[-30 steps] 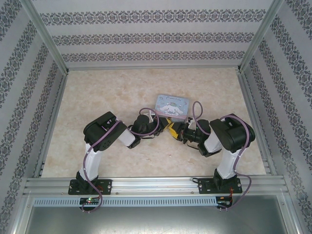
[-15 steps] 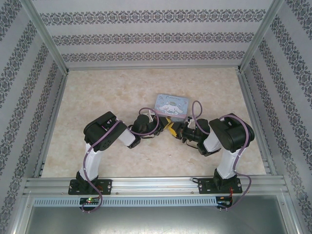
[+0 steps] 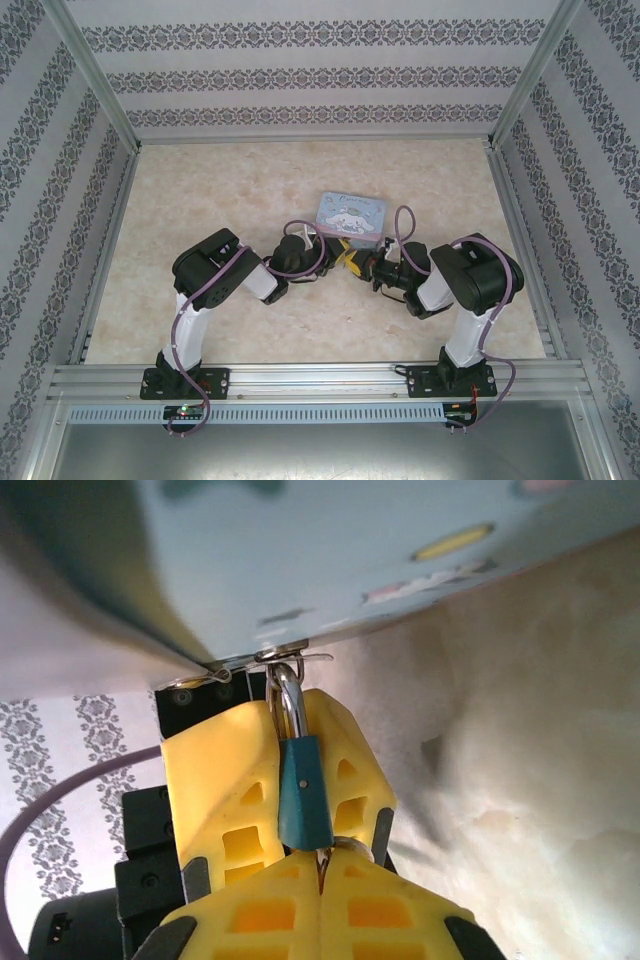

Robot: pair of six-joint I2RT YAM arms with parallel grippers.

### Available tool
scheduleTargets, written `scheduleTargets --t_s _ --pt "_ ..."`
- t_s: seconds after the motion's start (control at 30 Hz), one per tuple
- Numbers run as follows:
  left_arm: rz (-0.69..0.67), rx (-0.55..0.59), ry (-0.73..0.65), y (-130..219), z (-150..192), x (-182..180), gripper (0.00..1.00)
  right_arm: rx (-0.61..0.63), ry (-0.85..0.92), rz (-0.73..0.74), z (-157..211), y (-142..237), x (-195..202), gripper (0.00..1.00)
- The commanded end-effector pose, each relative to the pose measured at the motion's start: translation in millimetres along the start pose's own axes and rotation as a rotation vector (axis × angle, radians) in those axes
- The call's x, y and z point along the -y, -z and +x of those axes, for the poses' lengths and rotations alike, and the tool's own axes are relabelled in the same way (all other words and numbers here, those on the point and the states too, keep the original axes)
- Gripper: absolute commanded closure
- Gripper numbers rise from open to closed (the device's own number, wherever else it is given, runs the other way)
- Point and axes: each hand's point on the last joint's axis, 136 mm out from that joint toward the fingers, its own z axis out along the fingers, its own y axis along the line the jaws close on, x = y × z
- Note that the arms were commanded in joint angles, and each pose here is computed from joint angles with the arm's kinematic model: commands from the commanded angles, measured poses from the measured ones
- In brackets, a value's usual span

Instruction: Unlock a padlock with a key

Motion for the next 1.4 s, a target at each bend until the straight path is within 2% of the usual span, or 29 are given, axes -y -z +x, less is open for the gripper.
scheduleTargets --t_s 0.0,0.37,0.5,0.7,0.77,0.9,1.03,1.17,1.37 --pt "0.117 -0.022 0.012 -4.2 6.8 32.0 1.0 -0.01 0.059 -0.134 4.2 -3.7 -49.0 1.0" --pt "0.231 0.024 0.05 -13.0 -1.5 63.7 1.0 -0.007 -0.042 -0.266 -1.4 -6.4 -108.3 1.0" --pt "0.238 0.03 0.065 -15.5 -2.0 60.4 1.0 -0.051 -0.087 -0.269 3.2 -11.7 -113.6 1.0" --pt "0.213 0.039 0.072 -15.5 -1.8 48.3 1.0 -0.055 -0.102 -0.232 5.7 -15.3 -97.3 1.0" --pt "0.202 0.041 0.073 -15.0 -2.0 44.5 1.0 -0.049 -0.1 -0.219 5.8 -14.5 -90.7 0.93" --pt "0.175 0.048 0.076 -12.5 -2.0 33.3 1.0 -0.047 -0.087 -0.187 7.5 -10.1 -75.4 0.71" --pt "0.15 0.051 0.077 -10.4 -1.2 22.4 1.0 -0.045 -0.07 -0.162 6.7 -1.0 -63.0 0.57" --pt "0.128 0.047 0.078 -8.8 0.6 12.3 1.0 -0.038 -0.072 -0.131 6.3 13.9 -46.0 0.5" --pt "0.092 0.031 0.072 -5.7 5.4 -1.3 1.0 -0.052 -0.05 -0.081 7.0 24.0 -27.1 0.49"
